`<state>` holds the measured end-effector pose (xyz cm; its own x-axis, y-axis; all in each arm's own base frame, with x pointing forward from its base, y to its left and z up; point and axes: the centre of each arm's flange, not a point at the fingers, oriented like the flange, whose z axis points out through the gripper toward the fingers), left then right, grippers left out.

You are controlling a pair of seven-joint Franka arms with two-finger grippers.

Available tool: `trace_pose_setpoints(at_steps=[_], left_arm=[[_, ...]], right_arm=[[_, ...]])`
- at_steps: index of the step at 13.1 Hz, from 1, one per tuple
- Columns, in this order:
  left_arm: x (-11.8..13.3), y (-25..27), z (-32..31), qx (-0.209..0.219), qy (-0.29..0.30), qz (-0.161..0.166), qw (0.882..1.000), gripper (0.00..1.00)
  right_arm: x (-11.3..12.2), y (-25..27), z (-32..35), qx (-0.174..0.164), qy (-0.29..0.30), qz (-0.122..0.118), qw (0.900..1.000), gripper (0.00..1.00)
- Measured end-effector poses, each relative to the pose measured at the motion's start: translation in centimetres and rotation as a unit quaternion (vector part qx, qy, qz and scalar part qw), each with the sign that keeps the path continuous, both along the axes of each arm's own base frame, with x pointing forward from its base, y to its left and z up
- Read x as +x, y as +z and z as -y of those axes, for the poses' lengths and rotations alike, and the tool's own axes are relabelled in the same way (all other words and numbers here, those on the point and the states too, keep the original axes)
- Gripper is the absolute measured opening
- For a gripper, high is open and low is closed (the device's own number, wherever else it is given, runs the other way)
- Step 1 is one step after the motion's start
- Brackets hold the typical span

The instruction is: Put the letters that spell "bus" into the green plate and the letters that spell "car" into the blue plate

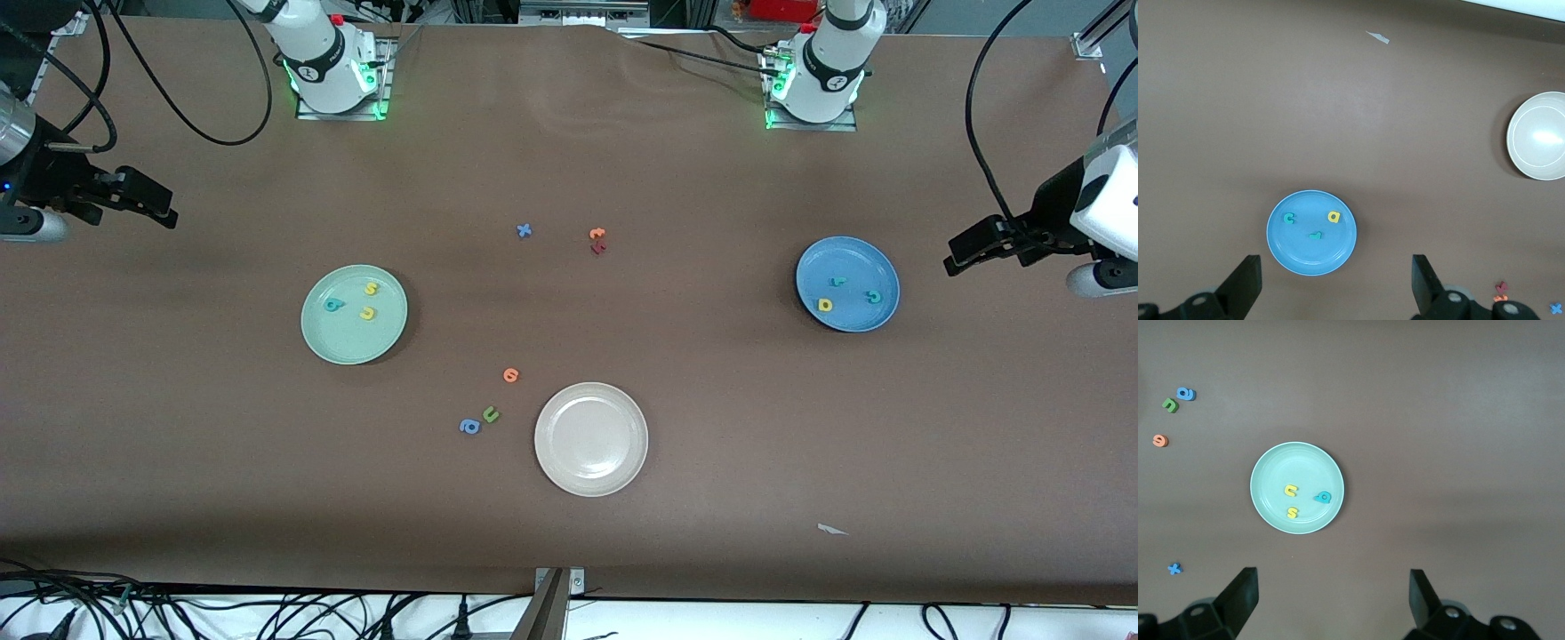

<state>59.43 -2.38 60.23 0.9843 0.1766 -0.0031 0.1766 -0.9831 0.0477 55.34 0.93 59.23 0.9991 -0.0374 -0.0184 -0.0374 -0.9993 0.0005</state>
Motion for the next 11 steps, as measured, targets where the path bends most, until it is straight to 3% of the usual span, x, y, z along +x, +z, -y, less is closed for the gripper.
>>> trace_pose_setpoints(at_steps=[11], left_arm=[[0.01,-0.07,-0.11,0.000,-0.023,0.001,1.000,1.00]], right_arm=[[0.00,0.00,0.02,0.000,0.000,0.000,1.000,1.00]])
